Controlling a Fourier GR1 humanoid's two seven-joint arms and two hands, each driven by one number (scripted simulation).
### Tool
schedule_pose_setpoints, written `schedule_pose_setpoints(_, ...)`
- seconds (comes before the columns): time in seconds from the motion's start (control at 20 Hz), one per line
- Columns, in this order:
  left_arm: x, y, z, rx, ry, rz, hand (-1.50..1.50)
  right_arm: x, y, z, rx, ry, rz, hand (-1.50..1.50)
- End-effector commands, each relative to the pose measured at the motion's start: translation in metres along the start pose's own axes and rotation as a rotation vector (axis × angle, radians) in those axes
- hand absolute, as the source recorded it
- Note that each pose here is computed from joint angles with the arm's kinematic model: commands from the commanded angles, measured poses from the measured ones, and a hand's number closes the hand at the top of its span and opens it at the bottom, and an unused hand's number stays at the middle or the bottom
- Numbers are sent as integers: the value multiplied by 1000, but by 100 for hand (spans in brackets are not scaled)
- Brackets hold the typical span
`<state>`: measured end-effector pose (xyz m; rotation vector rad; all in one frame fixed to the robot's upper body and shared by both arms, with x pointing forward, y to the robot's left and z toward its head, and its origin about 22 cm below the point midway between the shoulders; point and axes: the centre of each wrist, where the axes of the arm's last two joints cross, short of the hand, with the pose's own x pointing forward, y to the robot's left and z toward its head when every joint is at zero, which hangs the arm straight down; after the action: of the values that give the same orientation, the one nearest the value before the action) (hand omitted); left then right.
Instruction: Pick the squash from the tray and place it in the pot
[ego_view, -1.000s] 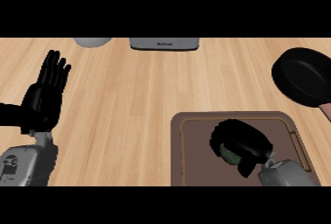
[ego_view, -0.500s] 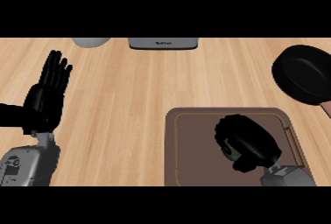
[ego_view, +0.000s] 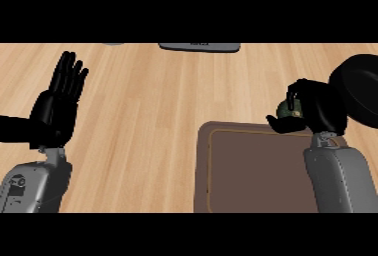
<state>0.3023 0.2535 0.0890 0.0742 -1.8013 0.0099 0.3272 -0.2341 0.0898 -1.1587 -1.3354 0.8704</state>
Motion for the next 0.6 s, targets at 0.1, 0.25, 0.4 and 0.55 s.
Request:
schedule_pose_setpoints(0.1, 3, -10, -4, -37, -12, 13, 0, 0, -57, -43, -311, 471, 35, 150)
schedule_pose_setpoints(0.25, 6, -18, -4, -73, -15, 28, 0, 2, -86, -61, -469, 651, 76, 150)
schedule_pose_setpoints(0.4, 5, -21, -7, -81, -15, 17, 0, 17, -112, -78, -612, 798, 140, 150)
schedule_pose_setpoints(0.55, 5, -20, -11, -84, -22, 18, 0, 22, -136, -97, -716, 925, 201, 150)
